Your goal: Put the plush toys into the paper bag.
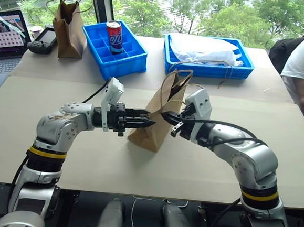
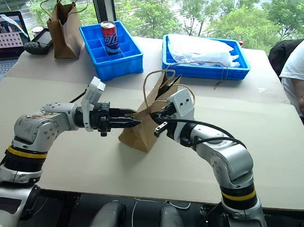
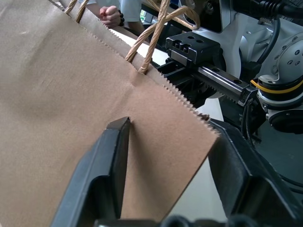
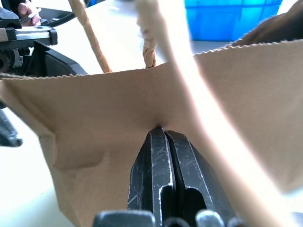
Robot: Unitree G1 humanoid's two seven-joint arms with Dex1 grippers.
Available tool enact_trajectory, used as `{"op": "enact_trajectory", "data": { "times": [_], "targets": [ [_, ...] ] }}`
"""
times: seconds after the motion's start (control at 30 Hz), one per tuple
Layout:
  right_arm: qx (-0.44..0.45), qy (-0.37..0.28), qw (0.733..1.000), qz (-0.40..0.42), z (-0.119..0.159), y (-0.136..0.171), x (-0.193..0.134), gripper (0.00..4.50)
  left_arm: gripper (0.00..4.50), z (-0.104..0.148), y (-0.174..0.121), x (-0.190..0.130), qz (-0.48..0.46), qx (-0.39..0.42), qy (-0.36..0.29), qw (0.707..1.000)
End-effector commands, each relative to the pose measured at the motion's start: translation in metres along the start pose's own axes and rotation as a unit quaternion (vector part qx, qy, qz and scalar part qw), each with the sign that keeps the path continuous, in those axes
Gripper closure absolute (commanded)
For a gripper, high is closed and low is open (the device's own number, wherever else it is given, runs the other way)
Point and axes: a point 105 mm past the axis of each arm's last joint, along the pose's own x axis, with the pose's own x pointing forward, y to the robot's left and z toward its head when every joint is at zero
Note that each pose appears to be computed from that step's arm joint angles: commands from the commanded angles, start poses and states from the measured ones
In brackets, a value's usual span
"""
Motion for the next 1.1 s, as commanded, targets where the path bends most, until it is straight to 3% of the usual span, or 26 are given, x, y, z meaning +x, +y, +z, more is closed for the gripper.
{"op": "enact_trajectory", "data": {
  "times": [0.03, 0.07, 0.2, 0.47, 0.63, 0.8, 1.1],
  "targets": [
    [-0.015, -0.026, 1.0, -0.008, 0.014, -0.001, -0.005, 4.5, 4.03, 0.007, 0.005, 0.005, 0.004, 0.023, 0.0, 1.0],
    [-0.015, -0.026, 1.0, -0.009, 0.015, -0.002, -0.005, 4.5, 4.4, 0.007, 0.006, 0.005, 0.004, 0.024, 0.0, 1.0],
    [-0.021, -0.023, 0.999, -0.014, 0.016, -0.004, -0.013, 4.5, 4.46, 0.01, 0.011, 0.005, 0.006, 0.036, 0.001, 0.999],
    [-0.027, 0.069, 0.995, 0.06, 0.003, 0.006, -0.103, 4.5, 4.46, 0.033, 0.033, -0.011, -0.03, 0.131, 0.028, 0.991],
    [-0.001, 0.135, 0.99, 0.026, -0.013, -0.009, -0.147, 4.5, 4.46, 0.045, 0.021, -0.017, -0.135, 0.17, 0.041, 0.975],
    [0.003, 0.132, 0.991, -0.012, -0.016, -0.025, -0.155, 4.5, 4.46, 0.058, 0.005, -0.018, -0.191, 0.193, 0.043, 0.961],
    [-0.003, 0.126, 0.992, -0.015, -0.015, -0.027, -0.148, 4.5, 4.46, 0.028, 0.013, -0.02, -0.207, 0.238, 0.119, 0.941]
  ]
}}
